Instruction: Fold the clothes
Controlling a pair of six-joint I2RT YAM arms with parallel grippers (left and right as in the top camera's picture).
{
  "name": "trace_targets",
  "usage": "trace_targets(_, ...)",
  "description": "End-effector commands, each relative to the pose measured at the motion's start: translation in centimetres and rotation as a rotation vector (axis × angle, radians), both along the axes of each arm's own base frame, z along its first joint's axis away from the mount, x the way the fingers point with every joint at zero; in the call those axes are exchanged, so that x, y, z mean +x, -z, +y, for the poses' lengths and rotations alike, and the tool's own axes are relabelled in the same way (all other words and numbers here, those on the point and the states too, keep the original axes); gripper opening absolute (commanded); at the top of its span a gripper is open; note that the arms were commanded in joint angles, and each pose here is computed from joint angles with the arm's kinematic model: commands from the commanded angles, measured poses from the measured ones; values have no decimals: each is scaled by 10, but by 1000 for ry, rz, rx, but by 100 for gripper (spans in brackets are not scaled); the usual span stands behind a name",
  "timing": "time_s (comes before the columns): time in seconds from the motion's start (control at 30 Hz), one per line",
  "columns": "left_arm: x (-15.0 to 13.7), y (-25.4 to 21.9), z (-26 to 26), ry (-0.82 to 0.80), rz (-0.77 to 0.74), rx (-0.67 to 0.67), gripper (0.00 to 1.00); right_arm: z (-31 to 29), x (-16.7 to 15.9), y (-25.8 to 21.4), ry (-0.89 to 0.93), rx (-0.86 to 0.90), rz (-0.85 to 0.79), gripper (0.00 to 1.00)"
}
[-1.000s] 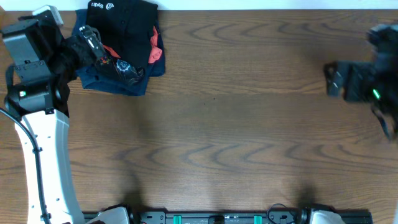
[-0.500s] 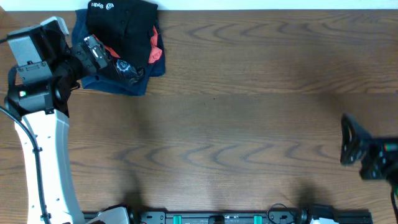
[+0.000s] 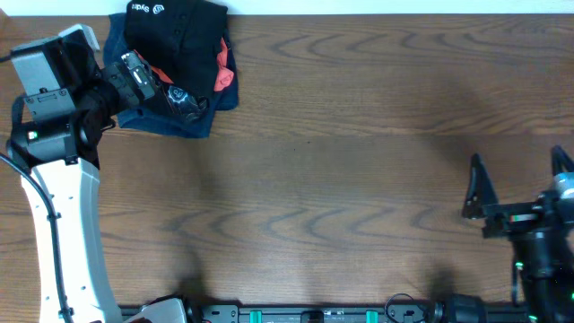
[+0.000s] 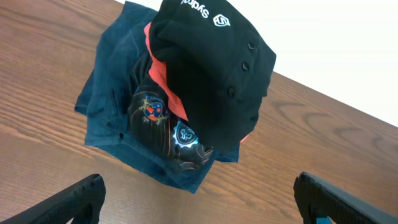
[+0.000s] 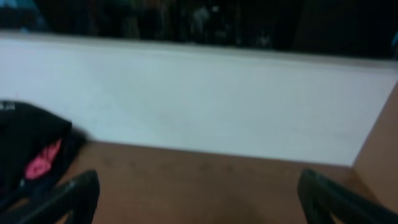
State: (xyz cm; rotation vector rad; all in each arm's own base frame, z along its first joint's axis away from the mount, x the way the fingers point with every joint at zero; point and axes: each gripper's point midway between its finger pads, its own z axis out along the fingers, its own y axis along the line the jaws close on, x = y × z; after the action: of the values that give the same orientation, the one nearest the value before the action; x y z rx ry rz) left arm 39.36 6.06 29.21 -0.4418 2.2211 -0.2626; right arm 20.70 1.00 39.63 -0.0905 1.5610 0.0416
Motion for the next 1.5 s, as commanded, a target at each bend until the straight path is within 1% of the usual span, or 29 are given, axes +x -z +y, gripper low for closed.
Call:
trace_targets(0.0,1,-4,0,12,-9,13,98,4,12,44,-30,5,-6,99)
trace_targets(0.2,1,-4,0,12,-9,13,98,9,26,110,-60,-1,-65,99)
trace_targets(0.4,1,-4,0,12,-9,14,98,12,28,148,-76,-8,-122,99)
trace_targets(0.63,1,-4,0,12,-9,13,98,12,32,184,-76,-4,-87,99)
trace_targets(0.83,1,-4,0,12,-9,13,98,12,37,220,-77,7,2,99)
trace_targets(1.03,1,-4,0,12,-9,13,98,6,38,234,-45,12,61,99)
trace_targets(1.47,1,-4,0,12,-9,13,98,4,38,234,-33,12,60,99)
